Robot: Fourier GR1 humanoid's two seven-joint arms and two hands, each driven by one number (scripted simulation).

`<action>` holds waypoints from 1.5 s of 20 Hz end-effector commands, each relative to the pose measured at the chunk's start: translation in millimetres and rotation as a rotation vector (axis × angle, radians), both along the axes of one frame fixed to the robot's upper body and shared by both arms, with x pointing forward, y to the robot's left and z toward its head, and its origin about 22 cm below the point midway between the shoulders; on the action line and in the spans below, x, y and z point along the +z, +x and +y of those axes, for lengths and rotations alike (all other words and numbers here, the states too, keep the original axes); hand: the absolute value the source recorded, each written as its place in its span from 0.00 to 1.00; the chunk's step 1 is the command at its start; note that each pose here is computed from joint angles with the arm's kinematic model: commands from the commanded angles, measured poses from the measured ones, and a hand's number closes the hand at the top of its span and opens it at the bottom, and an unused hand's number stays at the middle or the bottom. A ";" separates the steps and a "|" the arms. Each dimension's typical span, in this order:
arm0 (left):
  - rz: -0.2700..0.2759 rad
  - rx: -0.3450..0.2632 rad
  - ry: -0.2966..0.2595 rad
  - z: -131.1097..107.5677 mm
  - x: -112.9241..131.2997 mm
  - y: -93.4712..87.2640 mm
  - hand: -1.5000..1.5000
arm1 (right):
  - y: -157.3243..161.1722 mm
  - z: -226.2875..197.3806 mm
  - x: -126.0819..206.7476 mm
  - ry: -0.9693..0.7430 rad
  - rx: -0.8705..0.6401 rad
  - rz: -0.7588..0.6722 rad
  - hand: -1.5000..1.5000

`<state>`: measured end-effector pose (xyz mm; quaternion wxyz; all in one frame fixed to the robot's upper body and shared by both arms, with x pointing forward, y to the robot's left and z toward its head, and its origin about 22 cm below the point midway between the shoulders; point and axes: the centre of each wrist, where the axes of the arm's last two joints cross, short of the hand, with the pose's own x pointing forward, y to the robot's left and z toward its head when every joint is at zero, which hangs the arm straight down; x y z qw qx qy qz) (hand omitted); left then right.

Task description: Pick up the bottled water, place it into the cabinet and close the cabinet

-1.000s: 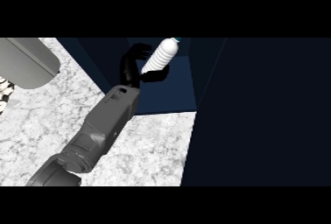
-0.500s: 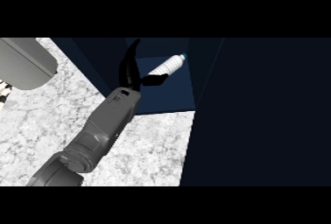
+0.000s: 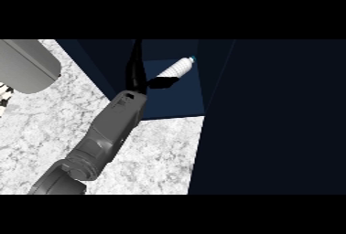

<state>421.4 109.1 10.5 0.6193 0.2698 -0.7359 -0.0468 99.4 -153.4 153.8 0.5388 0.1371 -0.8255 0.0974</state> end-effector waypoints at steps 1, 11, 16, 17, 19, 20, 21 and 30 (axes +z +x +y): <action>-0.081 -0.097 -0.095 -2.6 6.1 1.4 0.00 | -14.9 -9.0 13.9 0.028 0.011 -0.031 0.00; -0.215 -0.330 -0.364 2.0 1.0 -4.5 1.00 | -8.8 -9.3 16.9 0.003 0.010 -0.031 0.00; -0.168 -0.451 -0.483 4.7 -7.7 -12.9 1.00 | -20.5 -5.7 15.2 0.023 -0.033 -0.023 0.00; -0.156 -0.501 -0.511 0.5 -0.6 -12.0 1.00 | -13.4 -10.3 16.3 0.005 -0.040 -0.017 0.00; -0.156 -0.515 -0.569 0.3 -4.0 -17.7 1.00 | -11.9 -13.1 15.3 -0.029 -0.041 -0.015 0.00; -0.134 -0.581 -0.561 -3.6 3.8 -16.0 1.00 | -13.8 -9.3 15.0 -0.021 -0.074 -0.026 0.00; -0.124 -0.588 -0.576 4.2 10.5 -12.5 1.00 | -13.6 -10.3 14.1 -0.013 -0.080 -0.034 0.00; -0.162 -0.597 -0.699 7.1 -15.1 -78.4 1.00 | -16.1 -13.4 12.3 -0.047 -0.085 -0.020 0.00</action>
